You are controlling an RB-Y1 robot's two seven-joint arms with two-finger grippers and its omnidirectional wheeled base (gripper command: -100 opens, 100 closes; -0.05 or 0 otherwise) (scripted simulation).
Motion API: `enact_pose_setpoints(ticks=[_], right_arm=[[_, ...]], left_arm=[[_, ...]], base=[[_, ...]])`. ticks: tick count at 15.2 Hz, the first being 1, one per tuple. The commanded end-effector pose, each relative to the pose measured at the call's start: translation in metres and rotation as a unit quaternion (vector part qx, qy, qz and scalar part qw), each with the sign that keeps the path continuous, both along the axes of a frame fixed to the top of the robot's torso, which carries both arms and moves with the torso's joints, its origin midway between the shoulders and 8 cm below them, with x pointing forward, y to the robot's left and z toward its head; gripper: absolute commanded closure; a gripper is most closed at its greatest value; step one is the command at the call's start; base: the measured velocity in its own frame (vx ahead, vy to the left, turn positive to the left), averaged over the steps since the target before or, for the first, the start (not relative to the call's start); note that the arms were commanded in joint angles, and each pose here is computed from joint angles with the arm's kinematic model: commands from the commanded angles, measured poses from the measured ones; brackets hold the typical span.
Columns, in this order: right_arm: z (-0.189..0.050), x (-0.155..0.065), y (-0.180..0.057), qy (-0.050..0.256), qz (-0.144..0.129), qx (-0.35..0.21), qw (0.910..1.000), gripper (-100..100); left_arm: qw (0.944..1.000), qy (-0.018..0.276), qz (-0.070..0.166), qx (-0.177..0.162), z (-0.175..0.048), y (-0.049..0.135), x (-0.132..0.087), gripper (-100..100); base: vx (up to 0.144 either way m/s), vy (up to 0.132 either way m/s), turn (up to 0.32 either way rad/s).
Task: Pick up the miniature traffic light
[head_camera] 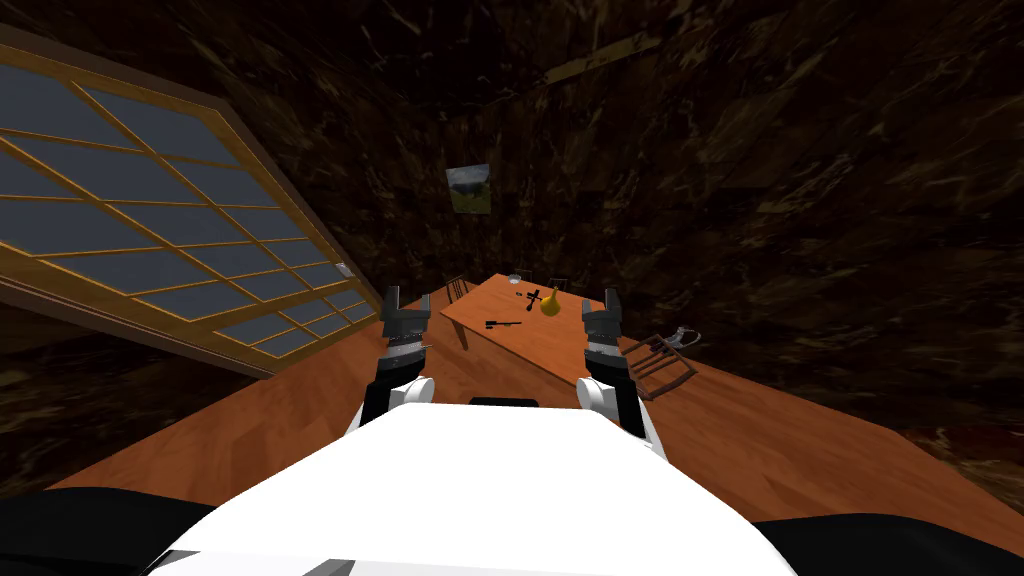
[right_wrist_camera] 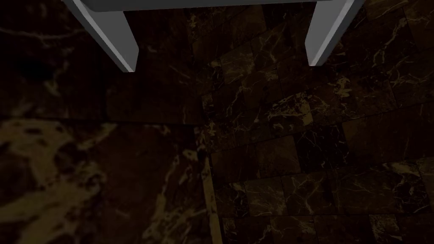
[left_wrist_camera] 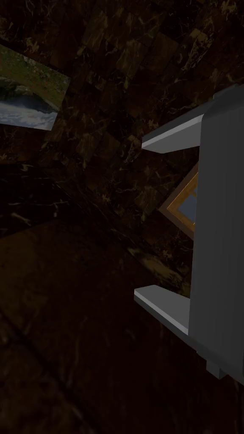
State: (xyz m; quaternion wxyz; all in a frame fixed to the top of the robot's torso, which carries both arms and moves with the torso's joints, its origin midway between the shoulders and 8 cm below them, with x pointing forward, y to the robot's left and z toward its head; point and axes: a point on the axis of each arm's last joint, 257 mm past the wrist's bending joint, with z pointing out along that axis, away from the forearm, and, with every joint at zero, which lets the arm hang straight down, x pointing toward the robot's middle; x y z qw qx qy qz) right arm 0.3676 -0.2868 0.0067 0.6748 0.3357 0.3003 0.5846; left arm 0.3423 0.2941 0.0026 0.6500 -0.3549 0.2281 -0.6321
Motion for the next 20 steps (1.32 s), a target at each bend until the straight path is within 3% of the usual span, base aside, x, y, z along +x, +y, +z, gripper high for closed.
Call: enact_pose_setpoints(ticks=[1, 6, 10, 18, 20], right_arm=[[0.000, 0.000, 0.000, 0.000, 0.000, 0.000, 1.0000, 0], [0.000, 0.000, 0.000, 0.000, 0.000, 0.000, 1.0000, 0], [0.000, 0.000, 0.000, 0.000, 0.000, 0.000, 1.0000, 0], [0.000, 0.000, 0.000, 0.000, 0.000, 0.000, 1.0000, 0], [0.000, 0.000, 0.000, 0.000, 0.000, 0.000, 1.0000, 0]], left_arm=[[0.9998, 0.010, -0.014, 0.013, -0.005, -0.005, 0.007, -100], [0.9972, 0.045, -0.047, 0.036, -0.027, -0.015, 0.031, -100], [0.9919, 0.090, -0.077, 0.046, -0.056, -0.021, 0.066, -100], [0.9794, 0.172, -0.099, 0.037, -0.111, -0.018, 0.123, -100], [0.9771, 0.186, -0.097, 0.035, -0.125, -0.015, 0.126, -100]], base=[[0.002, -0.002, -0.028], [0.010, -0.003, -0.065], [0.016, -0.008, -0.106], [0.014, -0.009, -0.109], [0.012, -0.006, -0.086]])
